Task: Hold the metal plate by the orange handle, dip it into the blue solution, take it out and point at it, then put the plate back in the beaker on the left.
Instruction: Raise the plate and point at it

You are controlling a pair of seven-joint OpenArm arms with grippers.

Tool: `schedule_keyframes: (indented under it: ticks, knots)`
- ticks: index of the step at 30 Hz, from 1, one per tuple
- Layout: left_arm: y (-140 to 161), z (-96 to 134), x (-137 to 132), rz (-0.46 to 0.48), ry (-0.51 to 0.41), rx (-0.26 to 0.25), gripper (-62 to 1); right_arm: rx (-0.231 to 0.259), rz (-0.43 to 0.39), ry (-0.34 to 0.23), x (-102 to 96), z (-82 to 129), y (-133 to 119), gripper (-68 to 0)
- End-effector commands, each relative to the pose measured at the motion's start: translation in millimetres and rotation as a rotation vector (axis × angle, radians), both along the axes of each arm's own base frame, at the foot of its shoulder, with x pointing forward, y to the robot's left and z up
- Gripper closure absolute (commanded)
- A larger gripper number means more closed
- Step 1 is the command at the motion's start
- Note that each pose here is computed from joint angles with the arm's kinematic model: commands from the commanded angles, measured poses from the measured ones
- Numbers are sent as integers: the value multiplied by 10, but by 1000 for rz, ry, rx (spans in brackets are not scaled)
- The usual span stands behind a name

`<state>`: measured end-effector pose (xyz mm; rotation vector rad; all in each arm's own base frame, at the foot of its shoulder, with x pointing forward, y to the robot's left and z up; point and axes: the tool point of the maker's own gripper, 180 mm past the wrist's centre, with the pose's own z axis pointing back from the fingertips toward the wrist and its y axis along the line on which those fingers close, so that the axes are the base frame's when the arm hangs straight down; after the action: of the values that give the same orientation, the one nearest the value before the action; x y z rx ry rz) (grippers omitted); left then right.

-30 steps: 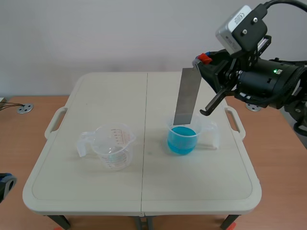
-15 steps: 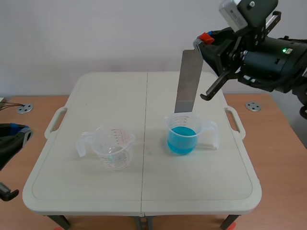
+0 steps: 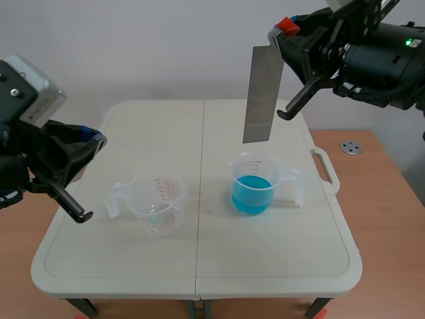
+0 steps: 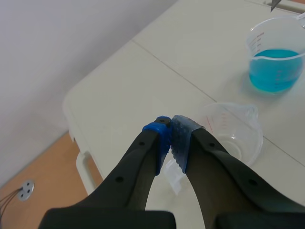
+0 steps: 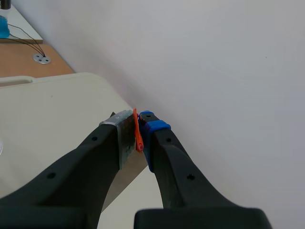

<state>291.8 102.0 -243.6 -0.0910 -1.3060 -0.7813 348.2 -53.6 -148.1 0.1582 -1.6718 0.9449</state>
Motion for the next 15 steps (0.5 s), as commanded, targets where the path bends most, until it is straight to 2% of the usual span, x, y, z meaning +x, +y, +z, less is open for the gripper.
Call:
schedule_keyframes:
  ticks: [1, 3, 15]
  knots:
    - [-42, -9, 75, -12, -11, -5, -15, 23, 16, -37, -20, 150, 11, -13]
    - [-122, -81, 147, -37, -5, 11, -14, 21, 14, -37, -21, 156, 11, -13]
    - [-659, -296, 453, -194, 29, 13, -15, 32, 16, -36, -26, 175, 14, -13]
